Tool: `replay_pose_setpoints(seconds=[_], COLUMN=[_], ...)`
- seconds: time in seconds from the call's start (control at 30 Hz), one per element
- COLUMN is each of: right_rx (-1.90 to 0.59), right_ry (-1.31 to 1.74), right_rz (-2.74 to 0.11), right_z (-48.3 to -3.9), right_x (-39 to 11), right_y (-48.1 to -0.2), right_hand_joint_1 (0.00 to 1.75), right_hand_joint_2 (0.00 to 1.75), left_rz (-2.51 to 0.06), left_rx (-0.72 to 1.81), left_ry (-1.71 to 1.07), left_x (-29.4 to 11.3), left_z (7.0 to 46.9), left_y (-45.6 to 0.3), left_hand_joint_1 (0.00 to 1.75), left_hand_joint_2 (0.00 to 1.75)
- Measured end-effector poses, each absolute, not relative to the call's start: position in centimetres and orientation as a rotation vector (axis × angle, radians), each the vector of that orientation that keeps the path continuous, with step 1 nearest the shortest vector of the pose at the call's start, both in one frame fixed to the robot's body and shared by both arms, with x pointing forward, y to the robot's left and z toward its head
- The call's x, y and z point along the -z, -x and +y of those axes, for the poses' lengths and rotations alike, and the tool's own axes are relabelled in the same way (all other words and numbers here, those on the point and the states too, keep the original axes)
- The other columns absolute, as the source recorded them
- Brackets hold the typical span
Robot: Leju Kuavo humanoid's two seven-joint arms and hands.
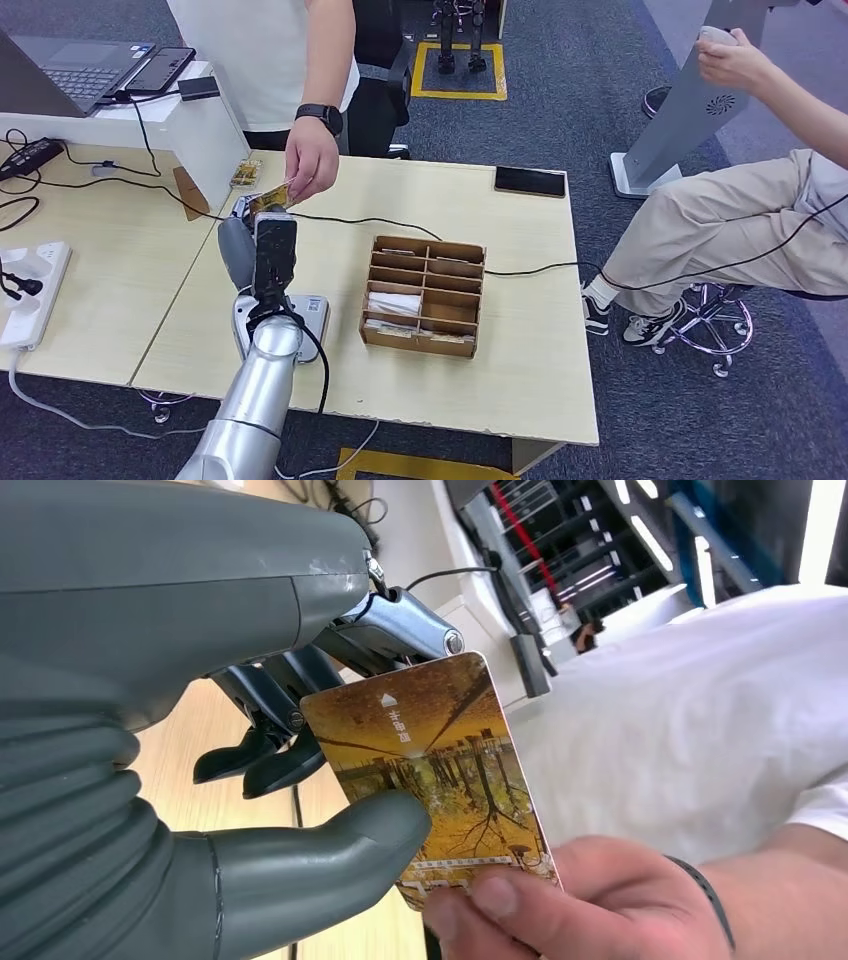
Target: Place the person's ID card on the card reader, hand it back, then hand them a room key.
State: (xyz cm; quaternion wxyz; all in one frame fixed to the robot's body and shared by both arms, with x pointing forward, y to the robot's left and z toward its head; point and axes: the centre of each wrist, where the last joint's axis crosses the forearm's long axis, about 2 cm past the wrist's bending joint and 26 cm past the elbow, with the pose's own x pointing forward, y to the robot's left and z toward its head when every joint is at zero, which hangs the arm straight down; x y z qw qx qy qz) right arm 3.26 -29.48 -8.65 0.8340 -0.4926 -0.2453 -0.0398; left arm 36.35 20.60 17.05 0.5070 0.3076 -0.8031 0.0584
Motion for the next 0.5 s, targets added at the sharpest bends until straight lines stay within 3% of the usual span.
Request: replay_pose_setpoints(seconds=[0.2, 0.33, 0.4, 0.5], right_rx=[0.087, 0.091, 0.094, 0.096], right_ry=[1.032, 1.022, 1.018, 1.014], right_rz=[-0.531, -0.536, -0.535, -0.535], right_z=[-29.2, -29.0, -28.9, -28.8], right_x=[8.7, 8.7, 8.7, 8.8], right_y=[-3.7, -4.1, -4.2, -4.2], right_hand_joint_1=[0.0, 0.0, 0.0, 0.0], right_hand_joint_2=[1.75, 1.75, 1.75, 1.75], left_rz=[-1.95, -1.98, -1.987, -1.997], left_rx=[-0.208, -0.224, -0.226, -0.22], left_ry=[-0.714, -0.714, -0.707, -0.699], left_x=[-19.5, -21.3, -21.9, -22.5], left_z=[21.1, 21.2, 21.1, 20.9], left_y=[-38.2, -39.5, -40.0, -40.4], left_hand_joint_1=[1.75, 1.31, 1.31, 0.33], left_hand_joint_2=[1.75, 1.75, 1.75, 1.75])
